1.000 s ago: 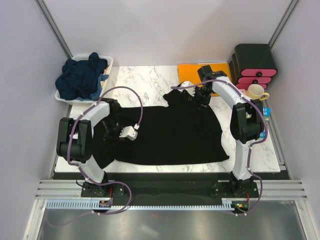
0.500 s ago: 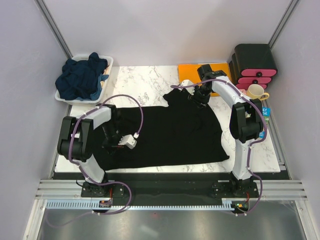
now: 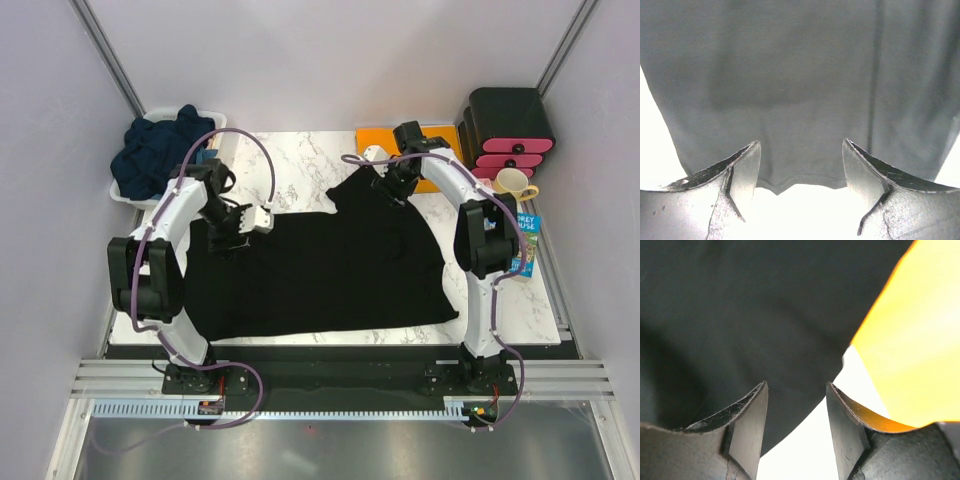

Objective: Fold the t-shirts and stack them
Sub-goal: Fold the tshirt

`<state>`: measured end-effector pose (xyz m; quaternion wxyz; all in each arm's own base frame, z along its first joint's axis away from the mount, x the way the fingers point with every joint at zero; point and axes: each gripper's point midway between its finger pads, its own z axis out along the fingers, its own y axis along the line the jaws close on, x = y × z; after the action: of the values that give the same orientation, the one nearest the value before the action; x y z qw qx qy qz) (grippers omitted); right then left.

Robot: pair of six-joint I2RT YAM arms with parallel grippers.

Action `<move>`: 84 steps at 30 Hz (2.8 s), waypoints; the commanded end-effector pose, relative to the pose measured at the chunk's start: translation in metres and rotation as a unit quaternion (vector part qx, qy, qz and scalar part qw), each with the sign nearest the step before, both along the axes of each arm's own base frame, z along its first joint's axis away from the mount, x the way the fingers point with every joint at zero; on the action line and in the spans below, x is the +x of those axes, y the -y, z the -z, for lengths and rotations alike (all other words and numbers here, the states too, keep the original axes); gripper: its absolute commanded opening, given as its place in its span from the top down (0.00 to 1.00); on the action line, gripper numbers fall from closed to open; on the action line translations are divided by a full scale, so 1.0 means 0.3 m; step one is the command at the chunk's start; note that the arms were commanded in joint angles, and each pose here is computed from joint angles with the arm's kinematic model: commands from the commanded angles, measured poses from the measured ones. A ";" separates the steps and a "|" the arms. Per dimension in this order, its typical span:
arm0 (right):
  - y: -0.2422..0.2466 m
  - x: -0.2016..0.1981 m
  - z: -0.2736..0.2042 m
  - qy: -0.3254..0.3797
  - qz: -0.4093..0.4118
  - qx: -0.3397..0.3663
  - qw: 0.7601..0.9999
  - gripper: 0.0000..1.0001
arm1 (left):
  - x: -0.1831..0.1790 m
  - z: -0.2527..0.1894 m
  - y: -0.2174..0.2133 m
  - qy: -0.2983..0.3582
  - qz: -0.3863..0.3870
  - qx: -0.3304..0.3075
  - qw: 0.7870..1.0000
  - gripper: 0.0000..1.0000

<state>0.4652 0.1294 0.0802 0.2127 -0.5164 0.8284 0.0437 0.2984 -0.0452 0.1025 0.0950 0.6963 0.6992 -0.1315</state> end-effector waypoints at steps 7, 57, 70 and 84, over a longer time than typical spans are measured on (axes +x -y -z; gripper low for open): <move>0.029 0.314 0.051 0.052 0.166 0.065 0.983 0.44 | 0.439 0.046 -0.200 0.153 -0.196 0.065 0.966 0.21; -0.111 0.593 0.089 0.169 0.201 0.176 0.949 1.00 | 0.575 0.130 -0.257 0.183 -0.028 0.198 0.963 0.18; 0.061 0.627 -0.045 0.242 0.199 0.118 0.942 1.00 | 0.638 0.178 -0.271 0.182 0.054 0.218 0.957 0.14; 0.090 0.573 -0.078 0.245 0.184 0.104 0.946 1.00 | 0.817 0.194 -0.230 0.213 0.064 0.178 0.959 0.14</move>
<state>0.6312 0.1057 0.0503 0.4222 -0.3199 0.8480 -0.0191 0.5343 0.0303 0.0407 0.0923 0.7366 0.6532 0.1491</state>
